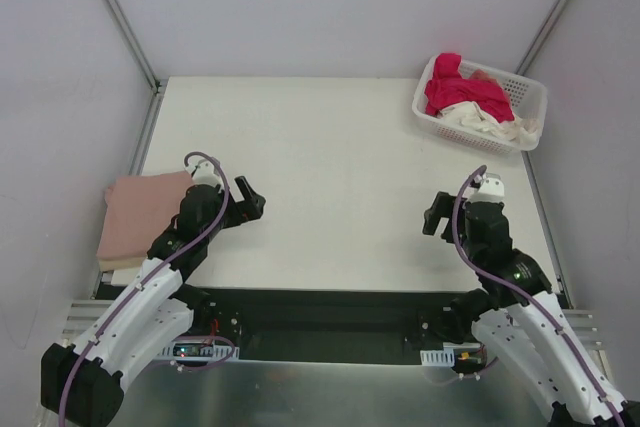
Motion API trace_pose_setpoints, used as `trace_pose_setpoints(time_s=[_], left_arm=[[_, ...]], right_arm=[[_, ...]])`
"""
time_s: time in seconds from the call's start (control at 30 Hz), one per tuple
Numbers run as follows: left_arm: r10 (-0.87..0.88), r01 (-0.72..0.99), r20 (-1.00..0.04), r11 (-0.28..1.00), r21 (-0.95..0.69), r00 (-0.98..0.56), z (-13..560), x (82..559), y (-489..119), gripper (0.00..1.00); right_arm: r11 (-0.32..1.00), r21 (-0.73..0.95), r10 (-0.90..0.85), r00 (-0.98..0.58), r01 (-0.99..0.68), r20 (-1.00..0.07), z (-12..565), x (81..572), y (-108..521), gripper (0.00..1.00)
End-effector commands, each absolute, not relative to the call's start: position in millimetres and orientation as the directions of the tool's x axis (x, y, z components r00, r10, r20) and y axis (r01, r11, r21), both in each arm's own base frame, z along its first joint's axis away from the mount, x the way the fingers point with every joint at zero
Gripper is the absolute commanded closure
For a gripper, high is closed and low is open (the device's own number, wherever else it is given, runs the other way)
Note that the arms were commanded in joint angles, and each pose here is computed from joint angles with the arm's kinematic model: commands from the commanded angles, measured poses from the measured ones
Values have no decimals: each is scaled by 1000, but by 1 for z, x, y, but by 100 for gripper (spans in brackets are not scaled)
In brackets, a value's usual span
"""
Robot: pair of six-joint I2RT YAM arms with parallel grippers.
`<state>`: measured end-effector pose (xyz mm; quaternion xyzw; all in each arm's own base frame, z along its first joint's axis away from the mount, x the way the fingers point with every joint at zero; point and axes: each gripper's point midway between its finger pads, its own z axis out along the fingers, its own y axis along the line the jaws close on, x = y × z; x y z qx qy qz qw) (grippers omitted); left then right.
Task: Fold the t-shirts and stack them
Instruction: Grab crumpled tshirt from bin with the right arm
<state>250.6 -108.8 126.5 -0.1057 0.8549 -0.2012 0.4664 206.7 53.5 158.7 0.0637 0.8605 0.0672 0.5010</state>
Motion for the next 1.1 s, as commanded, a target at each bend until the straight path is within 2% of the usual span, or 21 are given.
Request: trace_pose_setpoints(time_s=[0.0,0.2,0.33,0.6,0.73,0.93,1.07], left_arm=[[-362,42,-771,893,-447,-523,129,252,-113,1],[-346,70,-775,892,-446,-529,129,252,-117,1],[-342,85,-773,888,-452,-534,130,251,-120,1],[-328,95,-771,890,-446,-546,126,252,-122,1],[-317,103,-766,890,-444,-559,125,252,-125,1],[-311,79,-766,902,-425,-563,119,255,-121,1],[-309,65,-763,907,-415,-568,115,256,-119,1]], right_arm=[[983,182,166,-425,4,-890,200,226,62,3],[989,129,146,-411,70,-900,233,252,59,3],[980,76,145,-404,182,-903,260,275,48,3],[966,55,170,-465,252,-869,288,349,32,3],[959,80,217,-523,272,-824,278,375,21,3],[939,33,242,-591,342,-769,243,420,-11,3],[930,43,265,-585,365,-766,244,463,-26,3]])
